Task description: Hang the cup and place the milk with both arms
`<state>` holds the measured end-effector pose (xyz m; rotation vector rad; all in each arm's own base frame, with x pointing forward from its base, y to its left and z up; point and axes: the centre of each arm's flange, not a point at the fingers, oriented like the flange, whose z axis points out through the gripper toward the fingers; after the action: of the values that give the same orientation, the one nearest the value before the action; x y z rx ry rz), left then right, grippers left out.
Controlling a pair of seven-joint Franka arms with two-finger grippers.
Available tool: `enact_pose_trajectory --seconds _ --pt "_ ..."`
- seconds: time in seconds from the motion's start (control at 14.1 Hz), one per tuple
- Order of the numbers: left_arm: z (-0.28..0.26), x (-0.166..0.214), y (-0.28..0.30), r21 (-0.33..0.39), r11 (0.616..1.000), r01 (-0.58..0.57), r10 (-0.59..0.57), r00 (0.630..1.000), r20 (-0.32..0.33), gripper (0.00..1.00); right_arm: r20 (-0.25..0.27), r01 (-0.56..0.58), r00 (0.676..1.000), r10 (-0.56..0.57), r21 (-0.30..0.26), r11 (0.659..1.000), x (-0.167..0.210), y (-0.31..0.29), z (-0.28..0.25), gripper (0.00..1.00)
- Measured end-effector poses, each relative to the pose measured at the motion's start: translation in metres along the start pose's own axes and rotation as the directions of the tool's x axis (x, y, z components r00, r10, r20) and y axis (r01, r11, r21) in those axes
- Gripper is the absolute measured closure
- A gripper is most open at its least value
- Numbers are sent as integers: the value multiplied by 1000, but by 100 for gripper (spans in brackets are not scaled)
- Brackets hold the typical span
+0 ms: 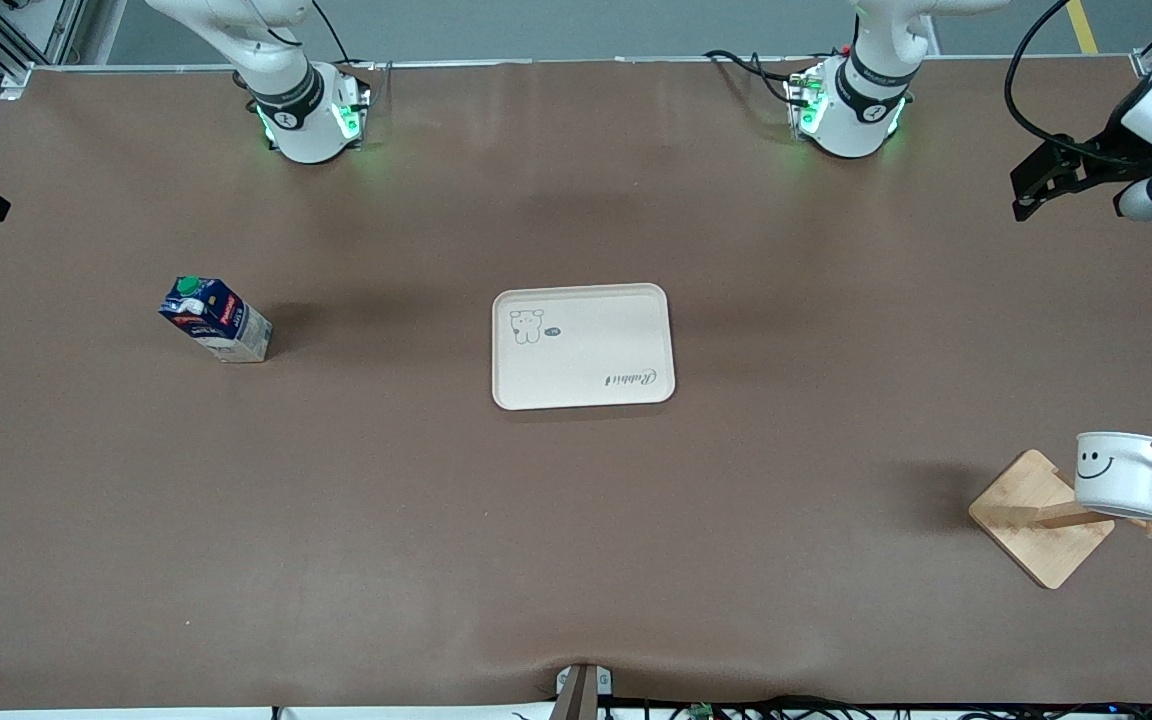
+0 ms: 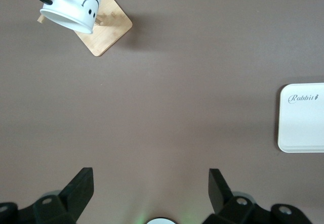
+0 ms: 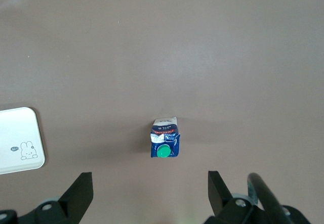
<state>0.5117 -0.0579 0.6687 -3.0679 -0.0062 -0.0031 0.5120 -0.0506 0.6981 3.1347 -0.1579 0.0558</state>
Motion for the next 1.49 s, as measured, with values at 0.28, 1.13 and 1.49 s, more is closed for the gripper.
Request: enact_pose_trajectory --seconds 0.28,1.13,1.49 --pt "-4 0 -14 -1 1000 27 -27 1000 -2 0 0 -2 1000 2 0 1000 0 1 0 0" --pt "-1 1 -14 0 1000 27 -27 1000 10 0 0 -4 1000 4 0 1000 0 2 0 0" --pt "-1 1 -14 0 1000 27 -27 1000 10 0 0 -4 1000 4 0 1000 0 2 0 0"
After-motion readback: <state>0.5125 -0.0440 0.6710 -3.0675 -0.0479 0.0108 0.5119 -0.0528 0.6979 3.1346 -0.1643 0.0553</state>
